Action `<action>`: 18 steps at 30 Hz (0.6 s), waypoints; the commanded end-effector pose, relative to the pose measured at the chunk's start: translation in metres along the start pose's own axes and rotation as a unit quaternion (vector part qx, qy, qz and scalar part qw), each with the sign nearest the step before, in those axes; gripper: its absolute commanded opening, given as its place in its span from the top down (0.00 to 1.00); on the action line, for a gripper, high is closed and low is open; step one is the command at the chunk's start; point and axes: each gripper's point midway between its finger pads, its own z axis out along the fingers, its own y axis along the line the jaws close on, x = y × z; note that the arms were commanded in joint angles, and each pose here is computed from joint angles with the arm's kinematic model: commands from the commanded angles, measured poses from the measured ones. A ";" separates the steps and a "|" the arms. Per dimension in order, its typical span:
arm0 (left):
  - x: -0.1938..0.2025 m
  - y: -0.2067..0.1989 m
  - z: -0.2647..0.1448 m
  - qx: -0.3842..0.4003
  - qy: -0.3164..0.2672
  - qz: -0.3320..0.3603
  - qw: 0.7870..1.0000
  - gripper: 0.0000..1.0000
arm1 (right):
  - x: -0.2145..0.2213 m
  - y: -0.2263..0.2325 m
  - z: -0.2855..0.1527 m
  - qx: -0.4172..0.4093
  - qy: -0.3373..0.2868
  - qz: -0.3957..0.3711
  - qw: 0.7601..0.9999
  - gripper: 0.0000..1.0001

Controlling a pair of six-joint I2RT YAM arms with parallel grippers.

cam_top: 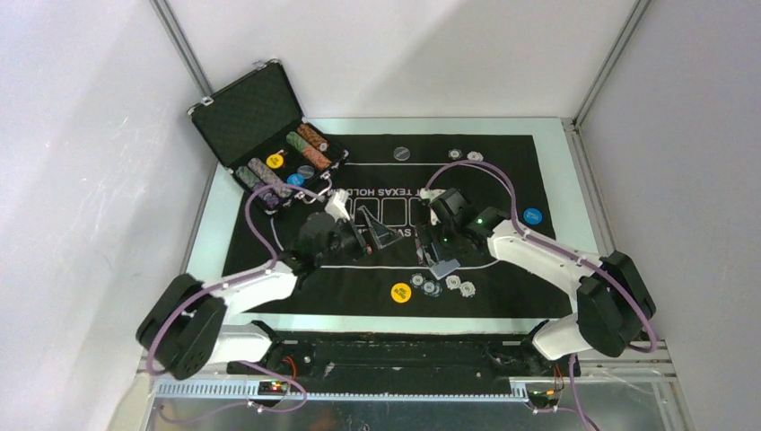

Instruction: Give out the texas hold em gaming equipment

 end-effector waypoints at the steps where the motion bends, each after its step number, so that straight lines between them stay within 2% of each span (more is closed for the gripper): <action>1: 0.003 -0.049 0.008 0.113 0.046 -0.025 0.992 0.02 | -0.022 0.029 -0.025 -0.056 -0.027 -0.035 0.997 1.00; 18: 0.050 -0.040 0.038 0.130 0.150 -0.071 0.977 0.02 | -0.035 0.050 -0.047 -0.099 -0.050 -0.064 0.992 1.00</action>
